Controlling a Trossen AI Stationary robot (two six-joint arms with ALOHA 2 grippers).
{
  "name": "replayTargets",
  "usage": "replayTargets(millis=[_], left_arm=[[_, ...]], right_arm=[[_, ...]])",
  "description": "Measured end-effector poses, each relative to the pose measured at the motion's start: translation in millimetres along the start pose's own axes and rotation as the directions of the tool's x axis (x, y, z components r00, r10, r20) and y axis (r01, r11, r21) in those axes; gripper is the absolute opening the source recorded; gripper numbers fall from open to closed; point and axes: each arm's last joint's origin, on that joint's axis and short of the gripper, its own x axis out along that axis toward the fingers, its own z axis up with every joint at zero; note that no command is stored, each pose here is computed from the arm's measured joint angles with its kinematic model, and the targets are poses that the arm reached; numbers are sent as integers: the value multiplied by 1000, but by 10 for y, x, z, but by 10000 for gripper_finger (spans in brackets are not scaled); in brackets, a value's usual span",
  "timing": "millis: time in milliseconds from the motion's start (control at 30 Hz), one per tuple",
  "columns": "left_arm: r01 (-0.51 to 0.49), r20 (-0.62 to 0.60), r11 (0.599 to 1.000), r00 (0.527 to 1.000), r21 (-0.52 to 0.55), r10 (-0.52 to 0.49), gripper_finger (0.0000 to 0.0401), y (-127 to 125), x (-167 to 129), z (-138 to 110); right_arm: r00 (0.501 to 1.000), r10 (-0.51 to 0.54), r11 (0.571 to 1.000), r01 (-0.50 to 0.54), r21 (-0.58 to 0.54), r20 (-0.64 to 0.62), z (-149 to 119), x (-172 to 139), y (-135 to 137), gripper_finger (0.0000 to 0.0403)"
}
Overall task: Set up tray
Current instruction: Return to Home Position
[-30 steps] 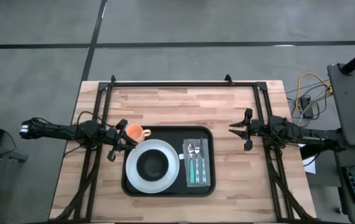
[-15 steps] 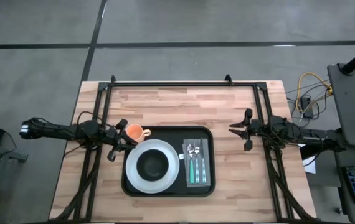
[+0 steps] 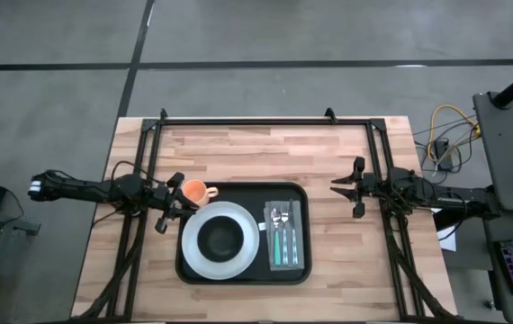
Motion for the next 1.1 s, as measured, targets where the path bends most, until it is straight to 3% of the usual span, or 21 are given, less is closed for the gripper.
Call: replayTargets(millis=[367, 1100], left_arm=[[0, 0, 1000, 1000, 0, 0, 75, 0, 0, -1], [0, 0, 1000, 1000, 0, 0, 75, 0, 0, -1]], right_arm=[[1000, 0, 1000, 0, 0, 0, 0, 0, 0, 70], [1000, 0, 1000, 0, 0, 0, 0, 0, 0, 78]])
